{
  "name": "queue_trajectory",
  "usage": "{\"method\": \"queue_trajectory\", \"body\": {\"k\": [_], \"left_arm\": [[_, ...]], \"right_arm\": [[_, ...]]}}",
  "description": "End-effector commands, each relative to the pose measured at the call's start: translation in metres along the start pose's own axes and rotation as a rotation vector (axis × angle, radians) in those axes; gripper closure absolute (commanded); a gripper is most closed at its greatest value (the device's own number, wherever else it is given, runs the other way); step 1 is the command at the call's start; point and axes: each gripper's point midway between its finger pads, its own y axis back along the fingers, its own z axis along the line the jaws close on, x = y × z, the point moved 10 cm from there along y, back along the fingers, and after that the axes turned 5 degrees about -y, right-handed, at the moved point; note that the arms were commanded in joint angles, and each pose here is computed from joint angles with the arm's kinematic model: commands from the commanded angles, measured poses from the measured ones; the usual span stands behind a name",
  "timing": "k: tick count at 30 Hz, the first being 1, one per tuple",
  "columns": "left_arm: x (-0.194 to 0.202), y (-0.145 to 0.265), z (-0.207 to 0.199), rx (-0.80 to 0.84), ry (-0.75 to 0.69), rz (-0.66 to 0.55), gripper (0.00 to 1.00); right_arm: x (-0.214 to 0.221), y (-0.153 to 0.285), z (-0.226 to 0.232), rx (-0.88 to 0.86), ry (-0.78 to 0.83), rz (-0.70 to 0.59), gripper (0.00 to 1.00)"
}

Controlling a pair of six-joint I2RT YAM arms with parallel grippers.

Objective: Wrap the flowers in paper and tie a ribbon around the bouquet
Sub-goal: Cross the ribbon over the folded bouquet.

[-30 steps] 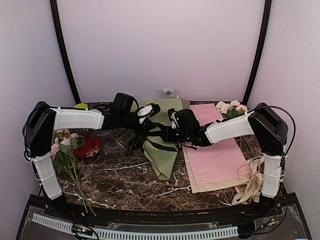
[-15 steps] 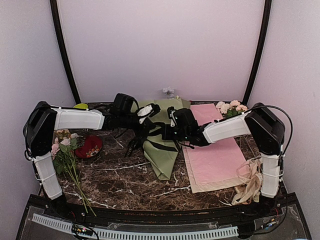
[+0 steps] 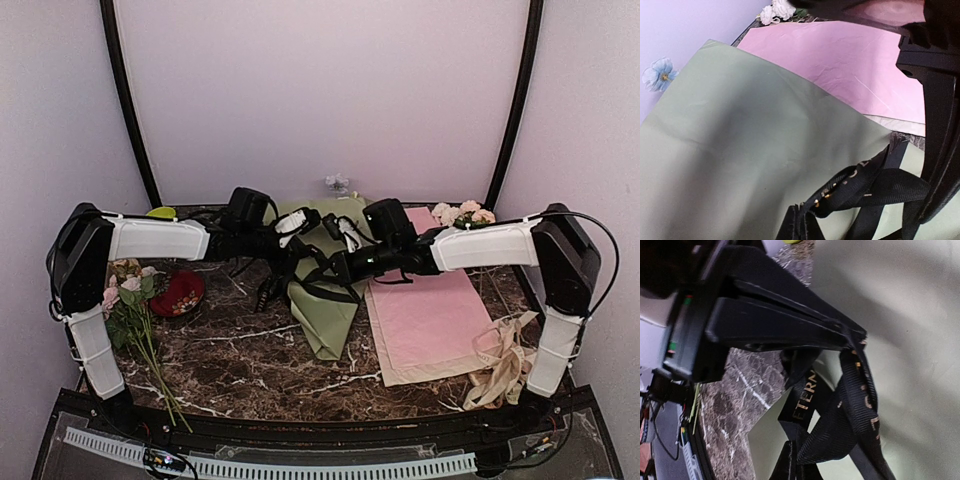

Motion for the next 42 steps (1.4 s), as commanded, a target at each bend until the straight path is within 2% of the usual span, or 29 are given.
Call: {"method": "queue_trajectory", "body": {"k": [1,5,11,14,17,21,23,27,30,32,34,39,42], "left_arm": [[0.006,0.000,0.001,-0.021,-0.003,0.009,1.00],[0.010,0.000,-0.002,-0.013,-0.004,0.018,1.00],[0.012,0.000,-0.002,-0.027,-0.018,0.031,1.00],[0.013,0.001,-0.003,-0.021,-0.021,0.031,1.00],[0.011,0.002,-0.004,-0.008,-0.016,0.019,1.00],[0.013,0.002,-0.006,-0.003,-0.014,0.021,1.00],[0.015,0.002,-0.007,-0.004,-0.015,0.029,1.00],[0.018,0.001,-0.008,-0.008,-0.016,0.039,1.00],[0.020,0.001,-0.008,-0.009,-0.020,0.048,1.00],[0.021,0.000,-0.008,-0.011,-0.024,0.052,1.00],[0.022,0.000,-0.008,-0.010,-0.026,0.053,1.00],[0.021,0.000,-0.010,0.007,-0.021,0.046,1.00],[0.021,0.000,-0.011,0.022,-0.012,0.036,1.00]], "right_arm": [[0.018,0.018,0.016,-0.235,0.027,0.234,1.00],[0.027,0.024,0.020,-0.355,0.018,0.375,1.00],[0.036,0.045,0.029,-0.529,0.000,0.459,1.00],[0.037,0.049,0.024,-0.531,-0.013,0.448,1.00],[0.028,0.048,0.006,-0.438,-0.108,0.385,1.00],[0.017,0.060,0.001,-0.478,-0.153,0.311,1.00],[0.017,0.064,-0.009,-0.455,-0.229,0.313,1.00],[0.035,0.069,-0.031,-0.284,-0.373,0.377,1.00],[0.058,0.077,-0.050,-0.024,-0.470,0.484,0.99],[0.063,0.084,-0.062,0.210,-0.461,0.525,0.98],[0.059,0.089,-0.068,0.350,-0.444,0.548,0.97],[0.040,0.100,-0.075,0.554,-0.403,0.517,0.89],[0.036,0.101,-0.077,0.589,-0.368,0.496,0.88]]}}
